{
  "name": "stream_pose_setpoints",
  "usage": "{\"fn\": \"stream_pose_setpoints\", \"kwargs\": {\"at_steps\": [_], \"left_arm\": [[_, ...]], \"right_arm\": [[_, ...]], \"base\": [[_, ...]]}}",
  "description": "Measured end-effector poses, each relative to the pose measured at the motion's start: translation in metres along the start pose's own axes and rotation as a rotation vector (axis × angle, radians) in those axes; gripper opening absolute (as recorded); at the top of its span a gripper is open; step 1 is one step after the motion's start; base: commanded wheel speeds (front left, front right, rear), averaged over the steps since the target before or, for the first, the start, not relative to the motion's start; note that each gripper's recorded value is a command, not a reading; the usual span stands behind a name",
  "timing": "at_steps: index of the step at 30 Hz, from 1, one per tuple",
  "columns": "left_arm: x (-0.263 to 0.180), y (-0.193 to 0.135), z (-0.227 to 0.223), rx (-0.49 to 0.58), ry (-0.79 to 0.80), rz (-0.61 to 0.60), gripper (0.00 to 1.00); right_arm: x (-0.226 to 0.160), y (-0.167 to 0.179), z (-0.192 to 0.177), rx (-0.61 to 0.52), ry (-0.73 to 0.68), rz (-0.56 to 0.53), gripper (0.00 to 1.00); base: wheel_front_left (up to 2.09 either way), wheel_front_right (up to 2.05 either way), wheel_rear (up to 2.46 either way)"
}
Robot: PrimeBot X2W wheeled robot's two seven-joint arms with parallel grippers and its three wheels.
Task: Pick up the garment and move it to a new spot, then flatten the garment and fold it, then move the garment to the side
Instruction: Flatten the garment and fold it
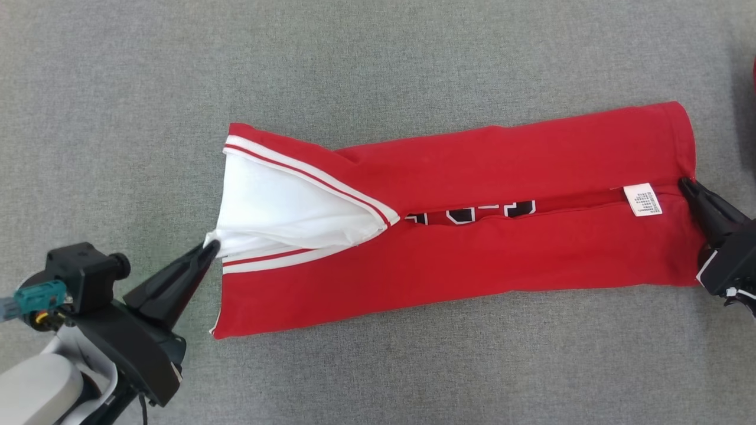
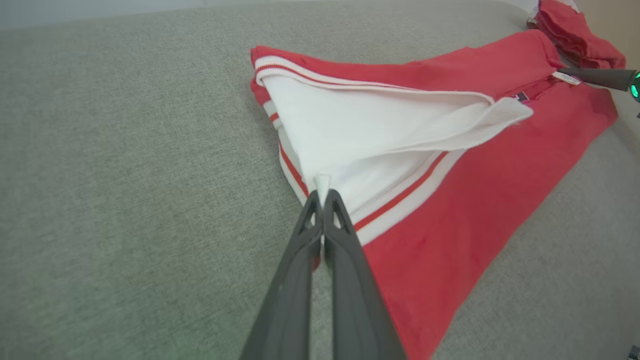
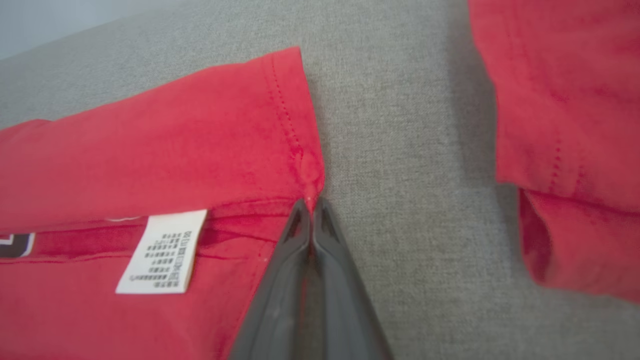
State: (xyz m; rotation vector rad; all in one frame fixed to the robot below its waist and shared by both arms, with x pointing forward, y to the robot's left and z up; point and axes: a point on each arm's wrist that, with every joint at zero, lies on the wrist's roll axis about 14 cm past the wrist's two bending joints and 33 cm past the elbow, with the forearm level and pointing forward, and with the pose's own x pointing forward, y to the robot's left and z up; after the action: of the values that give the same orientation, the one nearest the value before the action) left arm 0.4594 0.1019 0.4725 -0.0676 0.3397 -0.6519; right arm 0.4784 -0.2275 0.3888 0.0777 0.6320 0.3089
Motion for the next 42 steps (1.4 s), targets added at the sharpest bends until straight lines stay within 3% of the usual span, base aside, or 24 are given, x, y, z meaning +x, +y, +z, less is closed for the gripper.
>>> {"fn": "stream_pose_setpoints", "kwargs": {"at_steps": [15, 16, 17, 18, 19, 28, 35, 42], "left_arm": [[0.008, -0.003, -0.02, -0.06, -0.037, 0.056, 0.0], [0.009, -0.002, -0.021, -0.063, -0.043, 0.065, 0.08], [0.009, -0.002, -0.021, -0.068, -0.049, 0.075, 0.35], [0.01, -0.003, -0.021, -0.071, -0.058, 0.08, 0.85], [0.011, -0.003, -0.02, -0.077, -0.07, 0.091, 1.0], [0.003, 0.0, -0.009, -0.086, -0.151, 0.203, 1.0], [-0.012, -0.004, 0.024, -0.099, -0.306, 0.286, 1.0], [-0.015, -0.015, 0.019, -0.122, -0.339, 0.284, 1.0]], "right_arm": [[-0.001, 0.012, -0.007, -0.007, 0.021, 0.01, 0.0], [-0.002, 0.014, -0.007, -0.006, 0.015, 0.013, 0.18], [-0.003, 0.016, -0.006, -0.006, 0.004, 0.015, 0.35], [-0.004, 0.017, -0.005, -0.009, -0.005, 0.017, 0.87], [-0.005, 0.018, -0.003, -0.01, -0.016, 0.018, 1.0], [-0.028, 0.016, 0.02, -0.043, -0.184, -0.019, 1.0], [-0.044, 0.008, 0.04, -0.008, -0.337, -0.086, 1.0], [-0.018, 0.012, 0.023, 0.166, -0.343, -0.138, 1.0]], "base": [[0.0, 0.0, 0.0], [0.0, 0.0, 0.0], [0.0, 0.0, 0.0], [0.0, 0.0, 0.0], [0.0, 0.0, 0.0], [0.0, 0.0, 0.0], [0.0, 0.0, 0.0], [0.0, 0.0, 0.0]]}}
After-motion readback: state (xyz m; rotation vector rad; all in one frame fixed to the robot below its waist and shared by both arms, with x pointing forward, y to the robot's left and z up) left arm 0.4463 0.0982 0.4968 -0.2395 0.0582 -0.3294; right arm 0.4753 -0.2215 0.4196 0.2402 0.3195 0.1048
